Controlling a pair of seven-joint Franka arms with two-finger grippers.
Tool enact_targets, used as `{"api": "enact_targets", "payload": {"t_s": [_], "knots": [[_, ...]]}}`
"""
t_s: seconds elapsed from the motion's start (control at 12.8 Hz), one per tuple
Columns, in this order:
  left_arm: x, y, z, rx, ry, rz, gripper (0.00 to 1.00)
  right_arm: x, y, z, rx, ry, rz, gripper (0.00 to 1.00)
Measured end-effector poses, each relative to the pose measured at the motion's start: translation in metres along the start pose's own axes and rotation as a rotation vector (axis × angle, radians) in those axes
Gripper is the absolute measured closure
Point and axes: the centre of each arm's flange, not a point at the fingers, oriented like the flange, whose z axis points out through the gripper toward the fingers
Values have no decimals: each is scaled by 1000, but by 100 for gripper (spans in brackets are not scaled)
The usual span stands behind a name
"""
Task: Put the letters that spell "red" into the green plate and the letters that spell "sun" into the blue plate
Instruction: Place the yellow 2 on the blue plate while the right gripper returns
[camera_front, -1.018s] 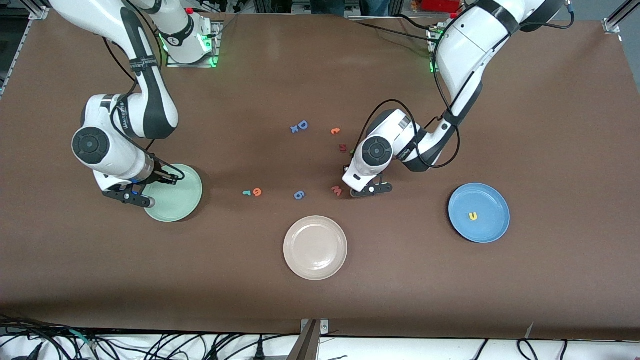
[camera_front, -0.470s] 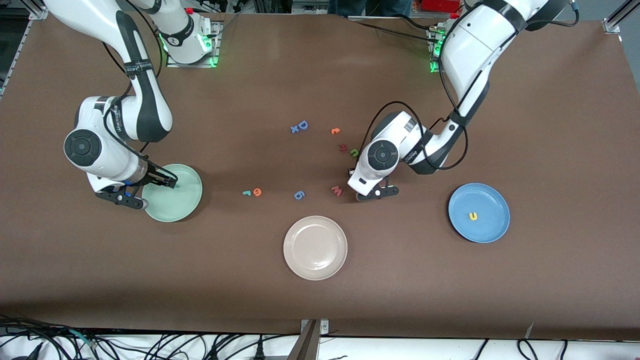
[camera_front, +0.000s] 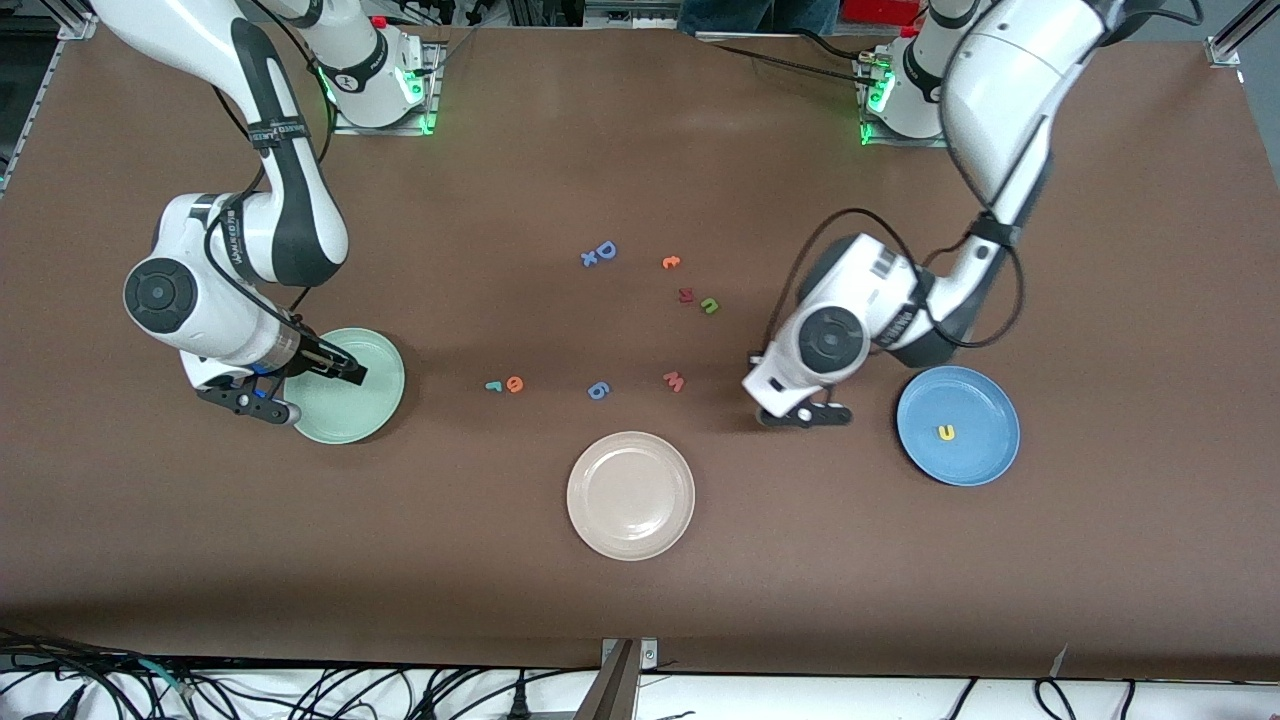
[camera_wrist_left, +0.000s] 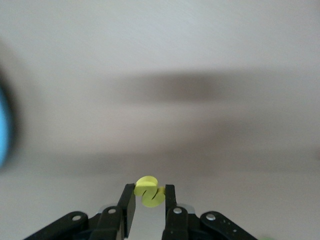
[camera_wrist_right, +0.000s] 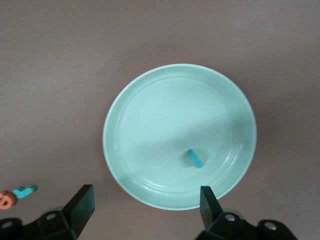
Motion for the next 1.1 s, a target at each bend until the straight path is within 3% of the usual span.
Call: {"api": "enact_targets", "payload": {"t_s": [0.39,0.63,0.86,0.94,1.1], "knots": [[26,-124,14,17,-20,173,72,-18,-66,10,-10,15,192,6],[29,-166,28,-4,-44,267,72,-25,-101,24,-25,30,276,6],[29,-179,35,-11,-54,297,72,-27,-133,41,7,47,382,6],[29,-178,36,-9,-56,302,67,-29,-143,47,14,56,417,6],[28,-175,36,-8,-56,309,45,-29,-160,56,15,67,485,7]]}}
